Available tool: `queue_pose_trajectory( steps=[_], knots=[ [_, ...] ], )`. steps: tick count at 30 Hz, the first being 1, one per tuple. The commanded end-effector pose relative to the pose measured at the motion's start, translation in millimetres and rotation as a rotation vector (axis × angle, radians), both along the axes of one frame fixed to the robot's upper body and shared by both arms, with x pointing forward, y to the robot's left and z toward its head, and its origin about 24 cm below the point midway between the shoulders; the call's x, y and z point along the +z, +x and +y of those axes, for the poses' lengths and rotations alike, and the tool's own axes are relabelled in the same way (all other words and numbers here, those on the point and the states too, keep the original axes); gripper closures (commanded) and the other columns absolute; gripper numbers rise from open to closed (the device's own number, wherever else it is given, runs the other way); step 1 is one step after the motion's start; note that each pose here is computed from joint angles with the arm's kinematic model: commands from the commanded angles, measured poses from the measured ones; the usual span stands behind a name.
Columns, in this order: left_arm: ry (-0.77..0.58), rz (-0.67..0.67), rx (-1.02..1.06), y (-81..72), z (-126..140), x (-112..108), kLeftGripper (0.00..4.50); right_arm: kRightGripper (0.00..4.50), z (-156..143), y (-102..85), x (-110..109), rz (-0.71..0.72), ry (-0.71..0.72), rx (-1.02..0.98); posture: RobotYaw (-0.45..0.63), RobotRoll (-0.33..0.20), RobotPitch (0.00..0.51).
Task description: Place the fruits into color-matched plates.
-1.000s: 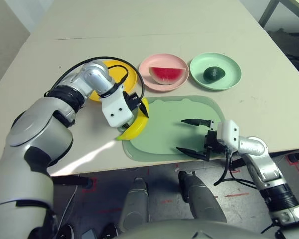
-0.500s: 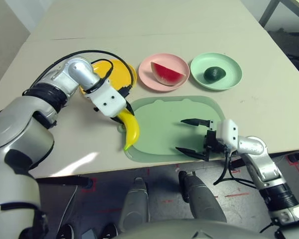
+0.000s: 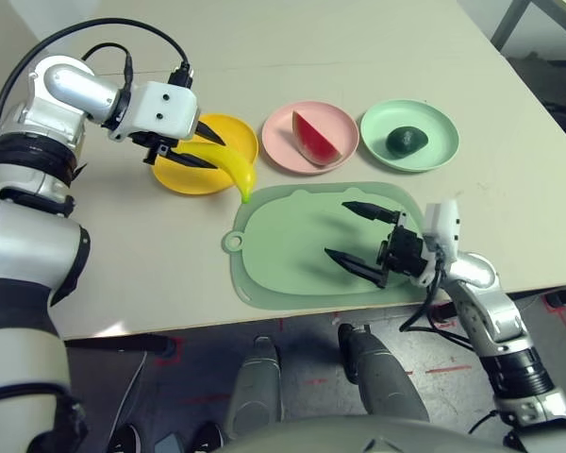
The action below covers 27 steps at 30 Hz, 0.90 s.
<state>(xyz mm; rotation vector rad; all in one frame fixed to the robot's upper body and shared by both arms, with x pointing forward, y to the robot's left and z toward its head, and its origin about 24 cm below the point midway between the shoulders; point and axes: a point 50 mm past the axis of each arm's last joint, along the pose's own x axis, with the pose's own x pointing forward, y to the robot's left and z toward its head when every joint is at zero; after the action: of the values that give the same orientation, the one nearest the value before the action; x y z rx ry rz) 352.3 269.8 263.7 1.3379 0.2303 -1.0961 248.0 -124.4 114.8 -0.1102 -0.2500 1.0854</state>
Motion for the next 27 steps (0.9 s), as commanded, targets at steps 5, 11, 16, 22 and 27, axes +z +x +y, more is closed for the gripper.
queue_pose_trajectory(
  steps=[5, 11, 16, 22, 27],
  knots=[
    [-0.017, -0.108, 0.24, 6.0, 26.4, -20.4, 2.83, 0.0, -2.4, -7.3, 1.4, -0.013, -0.062, -0.193, -0.11, 0.0, 0.226],
    [-0.043, -0.179, 0.291, 13.5, 23.8, -30.0, 2.83, 0.0, 1.5, -16.5, -1.3, -0.01, -0.081, -0.195, -0.14, 0.0, 0.224],
    [-0.049, -0.198, 0.317, 18.5, 19.7, -41.4, 2.83, 0.0, 4.5, -16.4, -2.0, -0.008, -0.072, -0.194, -0.14, 0.0, 0.223],
    [-0.049, -0.173, 0.318, 21.2, 13.8, -56.7, 2.83, 0.0, 7.1, -14.0, -0.9, -0.008, -0.064, -0.192, -0.15, 0.0, 0.224],
    [-0.047, -0.159, 0.327, 21.0, 14.2, -63.4, 2.1, 0.0, 5.5, -7.8, -1.6, 0.01, -0.04, -0.208, -0.15, 0.0, 0.224]
  ],
)
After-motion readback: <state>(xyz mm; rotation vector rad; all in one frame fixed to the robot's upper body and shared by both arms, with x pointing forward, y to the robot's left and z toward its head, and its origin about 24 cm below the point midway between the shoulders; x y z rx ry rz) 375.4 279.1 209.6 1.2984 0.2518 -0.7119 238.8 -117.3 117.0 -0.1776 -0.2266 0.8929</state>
